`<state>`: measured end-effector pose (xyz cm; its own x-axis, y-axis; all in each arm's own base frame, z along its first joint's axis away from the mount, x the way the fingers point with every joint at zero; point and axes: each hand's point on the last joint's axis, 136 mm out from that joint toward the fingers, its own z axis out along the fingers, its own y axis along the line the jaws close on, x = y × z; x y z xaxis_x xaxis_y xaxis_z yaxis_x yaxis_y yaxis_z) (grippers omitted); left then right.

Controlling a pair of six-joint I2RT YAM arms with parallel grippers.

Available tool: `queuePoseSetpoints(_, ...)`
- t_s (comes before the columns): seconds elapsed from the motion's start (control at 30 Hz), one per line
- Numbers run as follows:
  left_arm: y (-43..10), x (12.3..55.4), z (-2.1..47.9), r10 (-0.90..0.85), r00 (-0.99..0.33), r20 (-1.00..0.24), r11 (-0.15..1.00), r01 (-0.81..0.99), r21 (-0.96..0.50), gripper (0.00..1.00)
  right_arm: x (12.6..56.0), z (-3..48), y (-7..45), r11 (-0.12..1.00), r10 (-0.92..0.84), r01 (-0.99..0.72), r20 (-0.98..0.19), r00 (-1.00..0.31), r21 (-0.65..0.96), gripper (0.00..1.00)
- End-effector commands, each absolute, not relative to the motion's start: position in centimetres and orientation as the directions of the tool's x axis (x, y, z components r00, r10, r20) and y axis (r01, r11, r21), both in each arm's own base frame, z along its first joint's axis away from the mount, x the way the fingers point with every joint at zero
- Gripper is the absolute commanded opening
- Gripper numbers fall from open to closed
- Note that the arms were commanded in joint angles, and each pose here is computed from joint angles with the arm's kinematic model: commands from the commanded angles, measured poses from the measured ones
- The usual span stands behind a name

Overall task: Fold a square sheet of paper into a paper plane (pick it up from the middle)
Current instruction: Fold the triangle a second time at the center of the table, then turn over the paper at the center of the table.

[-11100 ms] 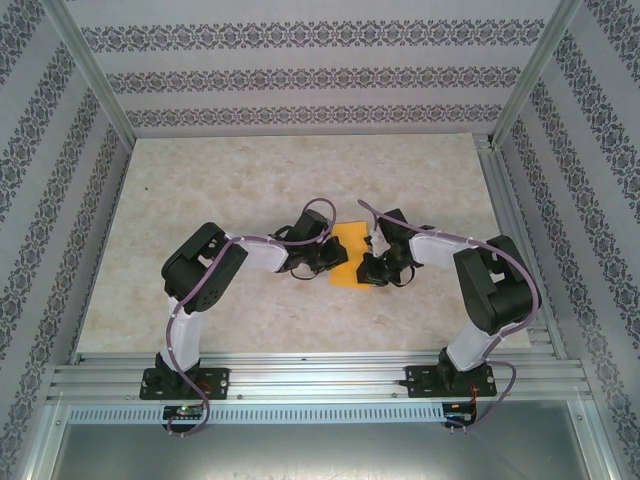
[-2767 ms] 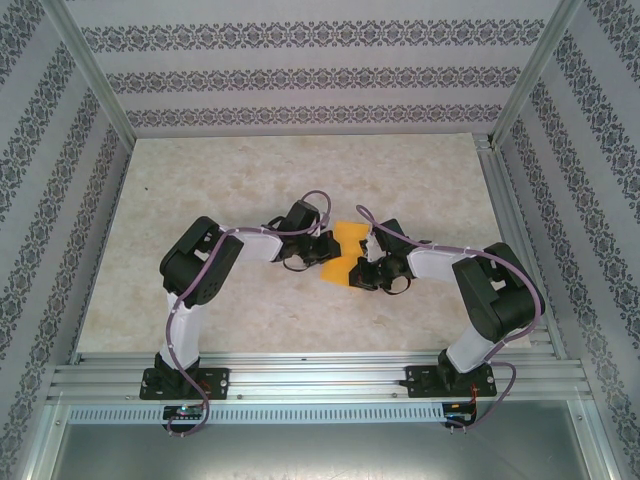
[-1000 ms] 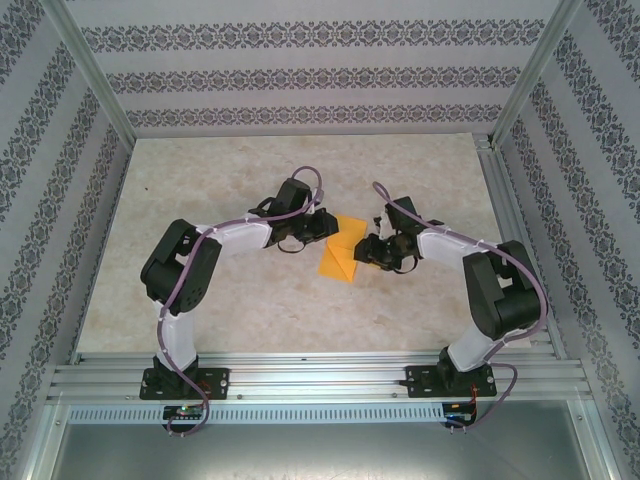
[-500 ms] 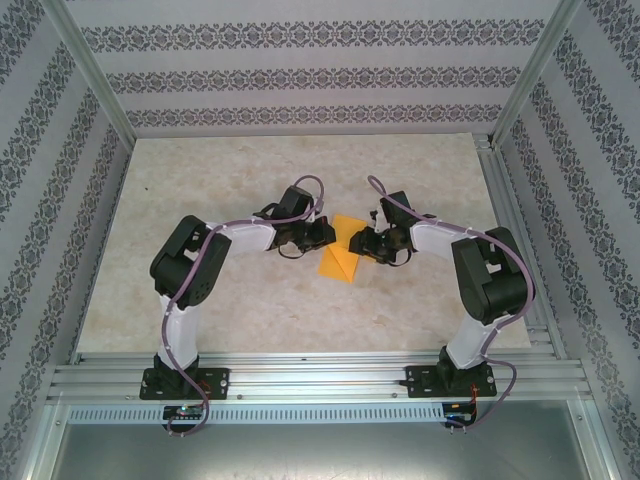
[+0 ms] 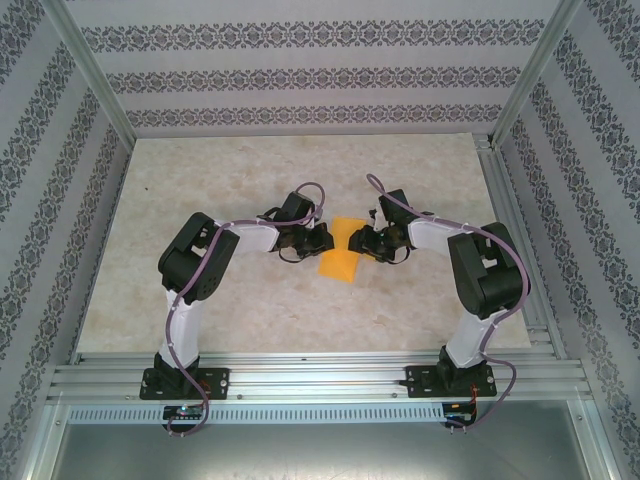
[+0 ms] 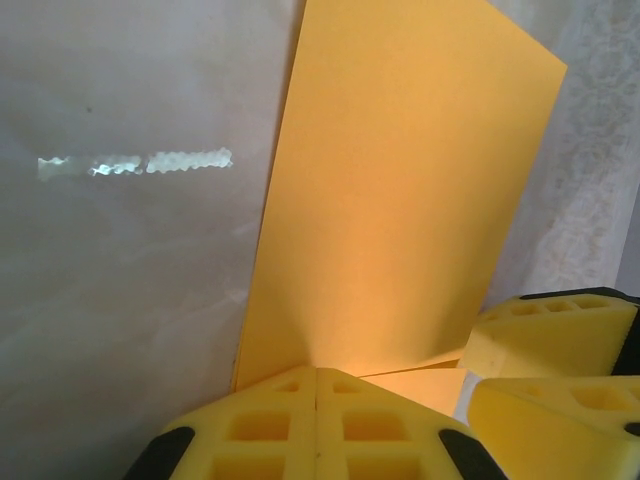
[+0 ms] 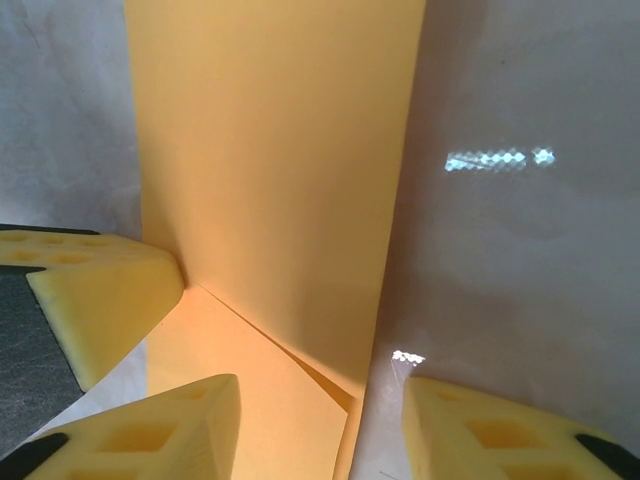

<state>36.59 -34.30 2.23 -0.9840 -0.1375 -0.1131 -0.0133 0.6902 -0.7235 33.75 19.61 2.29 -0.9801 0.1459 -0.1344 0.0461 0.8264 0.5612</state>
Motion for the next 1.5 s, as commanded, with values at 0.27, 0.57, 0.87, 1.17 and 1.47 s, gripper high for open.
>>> queuePoseSetpoints(0.27, -33.3, 36.1, 0.6, -0.137, -0.988, -0.072, 0.724, -0.051, -0.688, 0.07, 35.1, 2.9, 22.0, 0.783, 0.121, -0.013, -0.173, -0.977, 0.622, 0.29)
queuePoseSetpoints(0.57, -33.4, 36.2, 1.2, -0.141, -0.987, -0.079, 0.719, -0.047, -0.693, 0.07, 34.9, 3.7, 21.7, 0.781, 0.124, -0.022, -0.19, -0.974, 0.624, 0.24)
queuePoseSetpoints(0.87, -33.6, 36.6, 3.5, -0.154, -0.982, -0.107, 0.697, -0.031, -0.716, 0.08, 34.3, 4.5, 21.1, 0.804, 0.103, -0.035, -0.198, -0.975, 0.593, 0.06)
queuePoseSetpoints(1.17, -29.6, 37.9, 10.3, -0.268, -0.922, -0.281, 0.742, -0.012, -0.671, 0.25, 33.5, 8.8, 17.5, 0.956, -0.026, -0.111, -0.299, -0.954, 0.27, 0.0)
queuePoseSetpoints(1.47, -18.8, 37.3, 12.6, -0.49, -0.802, -0.341, 0.767, -0.211, -0.606, 0.28, 32.8, 13.6, 14.6, 0.911, -0.329, -0.219, -0.295, -0.897, -0.349, 0.0)
